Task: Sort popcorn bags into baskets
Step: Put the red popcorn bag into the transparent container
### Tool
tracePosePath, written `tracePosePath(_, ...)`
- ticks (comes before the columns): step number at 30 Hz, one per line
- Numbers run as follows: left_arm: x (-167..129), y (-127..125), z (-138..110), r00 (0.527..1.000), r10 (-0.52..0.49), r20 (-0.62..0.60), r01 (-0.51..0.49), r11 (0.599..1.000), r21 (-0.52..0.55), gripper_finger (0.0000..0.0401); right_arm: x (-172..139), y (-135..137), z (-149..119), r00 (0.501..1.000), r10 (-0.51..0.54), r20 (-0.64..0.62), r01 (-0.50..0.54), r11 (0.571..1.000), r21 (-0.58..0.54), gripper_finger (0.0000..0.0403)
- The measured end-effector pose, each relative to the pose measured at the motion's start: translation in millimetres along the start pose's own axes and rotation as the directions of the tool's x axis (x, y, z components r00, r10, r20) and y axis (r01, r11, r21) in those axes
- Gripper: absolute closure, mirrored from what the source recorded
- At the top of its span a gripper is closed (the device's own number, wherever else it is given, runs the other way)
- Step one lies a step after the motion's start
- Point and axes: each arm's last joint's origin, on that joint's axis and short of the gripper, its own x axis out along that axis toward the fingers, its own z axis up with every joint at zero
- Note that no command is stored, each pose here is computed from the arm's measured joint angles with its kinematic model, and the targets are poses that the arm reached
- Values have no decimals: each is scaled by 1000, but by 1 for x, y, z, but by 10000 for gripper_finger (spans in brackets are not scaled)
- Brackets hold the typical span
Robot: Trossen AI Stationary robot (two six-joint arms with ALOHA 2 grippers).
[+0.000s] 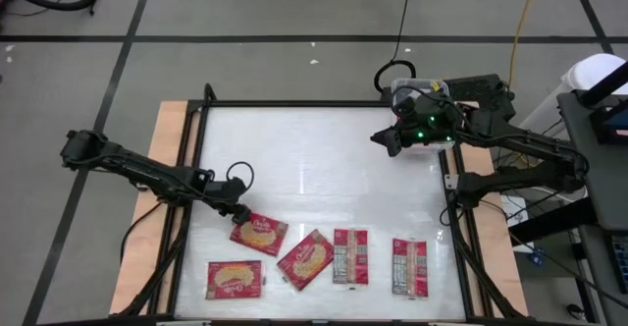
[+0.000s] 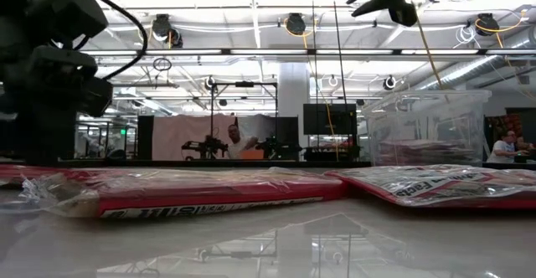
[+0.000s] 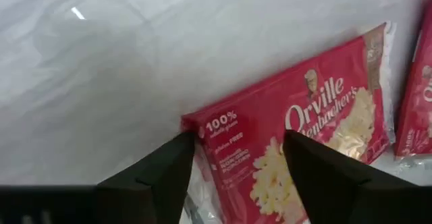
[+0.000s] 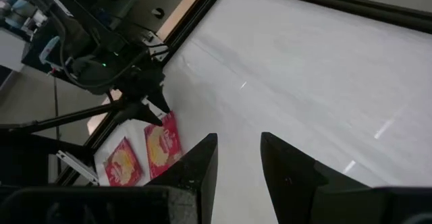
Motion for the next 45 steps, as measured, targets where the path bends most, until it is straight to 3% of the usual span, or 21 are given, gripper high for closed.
tracePosePath(5,8,-1,2,999,4,47,-7,998,65,243,0,0,0,1000,1,0,-1,1000,8,298)
tracePosePath(10,8,-5,10,987,-36,159,18,993,116,373,0,1,1,1000,9,9,-9,1000,8,298)
tracePosePath(12,7,-7,14,980,-69,186,49,993,109,389,0,2,2,1000,20,21,-20,1000,14,298)
tracePosePath(19,1,-20,28,938,-201,281,148,969,200,397,-1,6,7,995,67,77,-68,998,17,298)
tracePosePath(25,-12,-37,43,908,-253,334,140,935,326,399,6,11,6,994,82,66,-86,995,53,298)
tracePosePath(30,-25,-53,55,876,-292,384,115,900,421,399,31,28,0,989,144,32,-145,989,25,298)
tracePosePath(35,-28,-51,57,913,-222,343,86,925,369,397,64,41,-11,984,175,-32,-175,984,9,298)
tracePosePath(40,-21,-38,42,979,-86,183,36,965,260,346,81,48,-19,978,192,-78,-191,981,14,298)
tracePosePath(45,-16,-33,25,987,22,161,-84,917,391,244,80,48,-20,977,196,-78,-196,980,6,298)
